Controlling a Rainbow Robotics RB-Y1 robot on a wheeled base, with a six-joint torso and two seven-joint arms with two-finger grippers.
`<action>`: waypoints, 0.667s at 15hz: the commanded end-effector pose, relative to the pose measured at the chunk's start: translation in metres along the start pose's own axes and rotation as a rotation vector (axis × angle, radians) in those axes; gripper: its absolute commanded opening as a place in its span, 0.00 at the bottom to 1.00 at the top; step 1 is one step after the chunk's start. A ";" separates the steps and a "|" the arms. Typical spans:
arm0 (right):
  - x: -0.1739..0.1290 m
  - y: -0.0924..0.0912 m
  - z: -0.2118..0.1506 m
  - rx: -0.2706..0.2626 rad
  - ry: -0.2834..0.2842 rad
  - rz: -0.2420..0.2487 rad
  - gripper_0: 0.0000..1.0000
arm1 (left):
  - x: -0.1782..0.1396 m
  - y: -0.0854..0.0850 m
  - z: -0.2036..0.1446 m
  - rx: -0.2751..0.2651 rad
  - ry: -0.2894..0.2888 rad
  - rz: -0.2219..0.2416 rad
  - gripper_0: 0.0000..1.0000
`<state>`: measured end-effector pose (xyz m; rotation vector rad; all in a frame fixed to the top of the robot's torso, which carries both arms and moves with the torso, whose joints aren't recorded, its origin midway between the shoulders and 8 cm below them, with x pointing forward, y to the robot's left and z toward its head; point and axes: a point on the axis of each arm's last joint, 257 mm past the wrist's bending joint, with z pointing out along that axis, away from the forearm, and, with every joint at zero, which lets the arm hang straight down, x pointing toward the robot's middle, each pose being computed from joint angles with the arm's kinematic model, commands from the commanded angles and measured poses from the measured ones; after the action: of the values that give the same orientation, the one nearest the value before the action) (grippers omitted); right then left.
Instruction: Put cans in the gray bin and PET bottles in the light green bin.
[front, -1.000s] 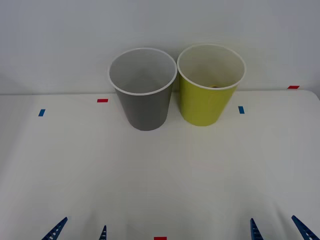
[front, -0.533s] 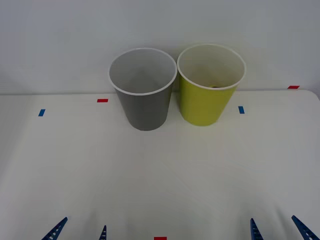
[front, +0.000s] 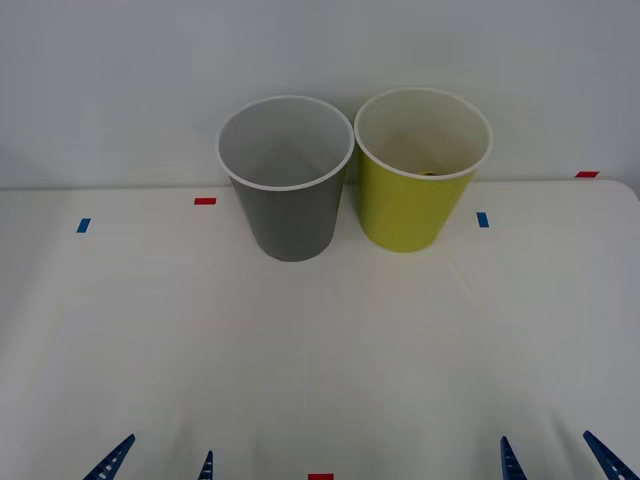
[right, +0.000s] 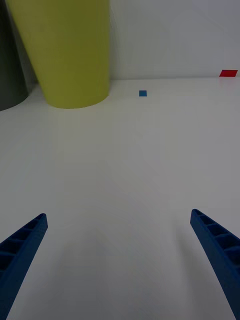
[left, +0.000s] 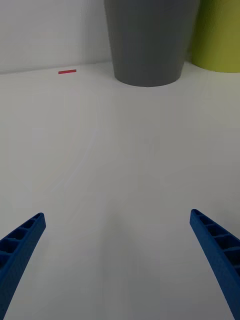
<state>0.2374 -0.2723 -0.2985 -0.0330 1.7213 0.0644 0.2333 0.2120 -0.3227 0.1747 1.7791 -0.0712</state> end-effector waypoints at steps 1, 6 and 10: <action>0.000 0.000 0.000 0.000 0.000 0.000 1.00 | 0.000 0.000 0.000 0.000 0.000 0.000 1.00; 0.000 0.000 0.000 0.000 0.000 0.000 1.00 | 0.000 0.000 0.000 0.000 0.000 0.000 1.00; 0.000 0.000 0.000 0.000 0.000 0.000 1.00 | 0.000 0.000 0.000 0.000 0.000 0.000 1.00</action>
<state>0.2374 -0.2723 -0.2985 -0.0330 1.7213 0.0644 0.2333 0.2120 -0.3227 0.1747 1.7791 -0.0712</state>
